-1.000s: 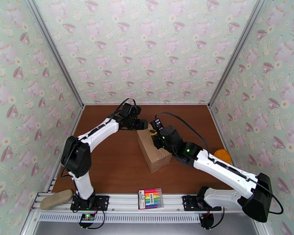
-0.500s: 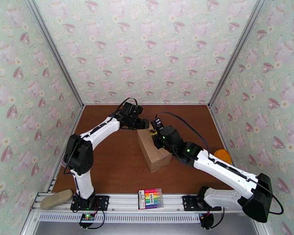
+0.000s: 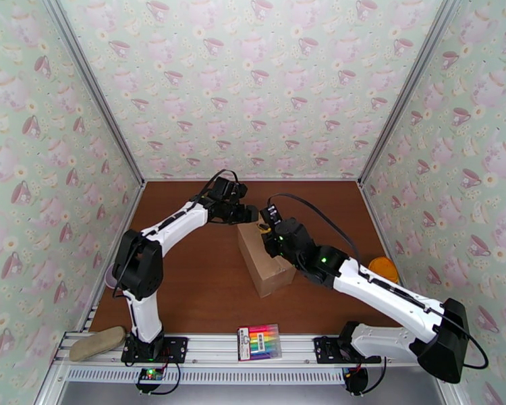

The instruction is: Unpack the express box

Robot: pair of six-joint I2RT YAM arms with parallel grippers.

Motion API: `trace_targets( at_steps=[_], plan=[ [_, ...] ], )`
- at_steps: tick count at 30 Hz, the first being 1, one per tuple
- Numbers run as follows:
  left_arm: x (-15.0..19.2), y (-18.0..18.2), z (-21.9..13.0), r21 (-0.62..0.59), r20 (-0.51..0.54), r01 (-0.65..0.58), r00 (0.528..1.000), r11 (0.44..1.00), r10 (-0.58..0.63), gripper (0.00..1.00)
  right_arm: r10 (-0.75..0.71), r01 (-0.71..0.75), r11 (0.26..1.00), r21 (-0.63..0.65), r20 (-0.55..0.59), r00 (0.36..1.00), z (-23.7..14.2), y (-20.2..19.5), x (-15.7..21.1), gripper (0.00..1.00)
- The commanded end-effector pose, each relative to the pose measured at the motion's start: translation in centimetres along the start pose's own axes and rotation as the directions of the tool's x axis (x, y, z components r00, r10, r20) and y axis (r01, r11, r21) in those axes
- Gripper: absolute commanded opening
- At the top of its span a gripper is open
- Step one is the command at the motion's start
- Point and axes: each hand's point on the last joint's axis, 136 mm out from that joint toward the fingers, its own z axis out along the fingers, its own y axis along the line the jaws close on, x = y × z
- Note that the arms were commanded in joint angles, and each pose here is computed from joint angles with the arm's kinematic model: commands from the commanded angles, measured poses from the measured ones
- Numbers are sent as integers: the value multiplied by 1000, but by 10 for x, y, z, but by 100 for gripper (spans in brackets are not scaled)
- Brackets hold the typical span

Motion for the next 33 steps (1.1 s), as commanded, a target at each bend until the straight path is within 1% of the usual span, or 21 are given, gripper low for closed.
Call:
trace_targets(
  at_steps=[1, 8, 16, 23, 29, 33],
  plan=[
    [29, 38, 21, -110, -64, 77, 994, 991, -85, 68, -44, 43, 999, -4, -105, 994, -3, 7, 25, 0],
    [30, 44, 22, -125, -48, 91, 994, 988, -98, 68, -29, 29, 1000, -1, -93, 995, -16, 9, 21, 0],
    [28, 45, 21, -122, -31, 97, 994, 988, -102, 68, -20, 21, 1000, 4, -125, 992, -20, 8, 34, 0],
    [27, 48, 20, -135, -19, 102, 994, 986, -105, 68, -4, 3, 1000, -1, -102, 995, -31, 8, 29, 0],
    [26, 51, 20, -145, -9, 109, 994, 983, -111, 68, 0, -1, 1000, -4, -132, 991, -30, 10, 40, 0],
    [26, 52, 19, -151, -1, 111, 994, 982, -113, 68, 8, -9, 1000, -5, -119, 993, -35, 10, 39, 0]
  ],
)
